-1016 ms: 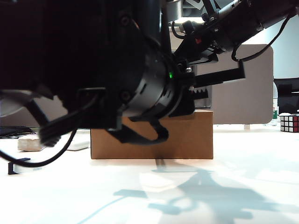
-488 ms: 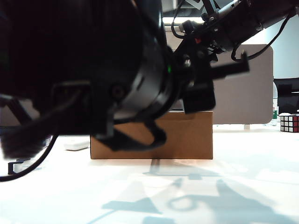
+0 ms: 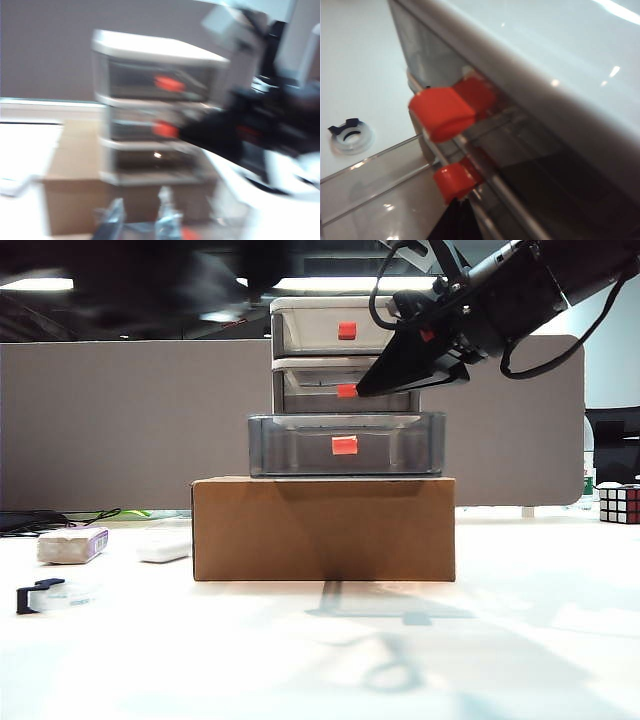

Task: Open the third layer of the drawer on the table, pick up the transparent tape on the table and put it in, and finally close the drawer.

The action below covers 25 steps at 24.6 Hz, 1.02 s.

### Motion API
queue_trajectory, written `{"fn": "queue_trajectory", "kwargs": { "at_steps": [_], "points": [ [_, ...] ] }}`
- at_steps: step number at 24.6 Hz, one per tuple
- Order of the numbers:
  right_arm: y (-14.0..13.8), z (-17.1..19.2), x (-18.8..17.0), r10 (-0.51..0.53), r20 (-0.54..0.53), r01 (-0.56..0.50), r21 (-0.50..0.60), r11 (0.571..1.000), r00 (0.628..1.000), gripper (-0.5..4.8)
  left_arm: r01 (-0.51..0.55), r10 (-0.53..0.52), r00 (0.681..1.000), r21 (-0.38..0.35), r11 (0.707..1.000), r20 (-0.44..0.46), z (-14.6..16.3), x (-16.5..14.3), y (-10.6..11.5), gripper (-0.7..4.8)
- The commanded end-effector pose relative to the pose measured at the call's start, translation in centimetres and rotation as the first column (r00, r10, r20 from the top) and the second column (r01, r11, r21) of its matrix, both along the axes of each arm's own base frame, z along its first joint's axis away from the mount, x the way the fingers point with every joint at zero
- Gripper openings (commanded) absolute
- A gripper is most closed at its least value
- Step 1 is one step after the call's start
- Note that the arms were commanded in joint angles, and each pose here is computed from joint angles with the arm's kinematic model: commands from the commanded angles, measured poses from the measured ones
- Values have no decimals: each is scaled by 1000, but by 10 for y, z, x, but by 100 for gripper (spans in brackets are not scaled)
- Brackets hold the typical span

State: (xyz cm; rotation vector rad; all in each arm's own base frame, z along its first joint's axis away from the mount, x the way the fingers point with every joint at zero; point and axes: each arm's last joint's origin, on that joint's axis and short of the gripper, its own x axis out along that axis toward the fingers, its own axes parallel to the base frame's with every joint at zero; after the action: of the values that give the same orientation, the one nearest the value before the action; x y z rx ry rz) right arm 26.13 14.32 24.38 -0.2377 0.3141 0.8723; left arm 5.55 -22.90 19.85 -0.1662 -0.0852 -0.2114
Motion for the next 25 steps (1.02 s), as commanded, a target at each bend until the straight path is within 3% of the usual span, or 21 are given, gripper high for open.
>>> {"fn": "queue_trajectory", "kwargs": {
  "at_steps": [1, 4, 7, 9, 11, 13, 15, 19, 21, 22, 24, 25],
  "points": [
    [1, 1, -2, 56, -21, -55, 20, 998, 998, -5, -9, 9, 999, -10, 1000, 41, 5, 18, 30, 117],
    [1, 0, -4, 99, -53, -98, 28, 995, 994, -5, 87, -85, 994, -24, 996, 66, 6, 48, 58, 117],
    [2, -1, -5, 124, -64, -121, 36, 992, 990, -5, 162, -163, 984, -22, 987, -68, 1, 78, 75, 117],
    [2, -1, -6, 144, -71, -141, 44, 989, 987, -5, 243, -246, 946, -41, 969, -213, -4, 100, 89, 117],
    [2, 0, -7, 151, -73, -148, 46, 988, 986, -5, 324, -326, 884, -62, 944, -335, -8, 118, 106, 116],
    [2, 1, -7, 155, -70, -151, 50, 987, 985, -5, 380, -382, 834, -88, 921, -399, -11, 129, 122, 116],
    [2, 1, -7, 158, -69, -154, 51, 987, 985, -5, 396, -398, 811, -99, 913, -429, -14, 137, 138, 117],
    [1, 2, -8, 158, -68, -155, 52, 987, 985, -5, 316, -308, 809, -70, 946, -501, -22, 142, 160, 121],
    [1, 2, -8, 159, -66, -156, 52, 986, 985, -5, 369, -262, 812, 111, 923, -521, -27, 140, 161, 121],
    [1, 2, -8, 160, -66, -157, 53, 986, 985, -5, 392, -255, 812, 166, 905, -525, -29, 139, 162, 121],
    [2, 2, -8, 166, -68, -162, 55, 985, 984, -5, 432, -254, 803, 232, 872, -538, -32, 138, 162, 121],
    [2, 2, -8, 166, -68, -162, 55, 985, 984, -5, 436, -258, 799, 228, 870, -543, -32, 137, 162, 121]
  ]
}}
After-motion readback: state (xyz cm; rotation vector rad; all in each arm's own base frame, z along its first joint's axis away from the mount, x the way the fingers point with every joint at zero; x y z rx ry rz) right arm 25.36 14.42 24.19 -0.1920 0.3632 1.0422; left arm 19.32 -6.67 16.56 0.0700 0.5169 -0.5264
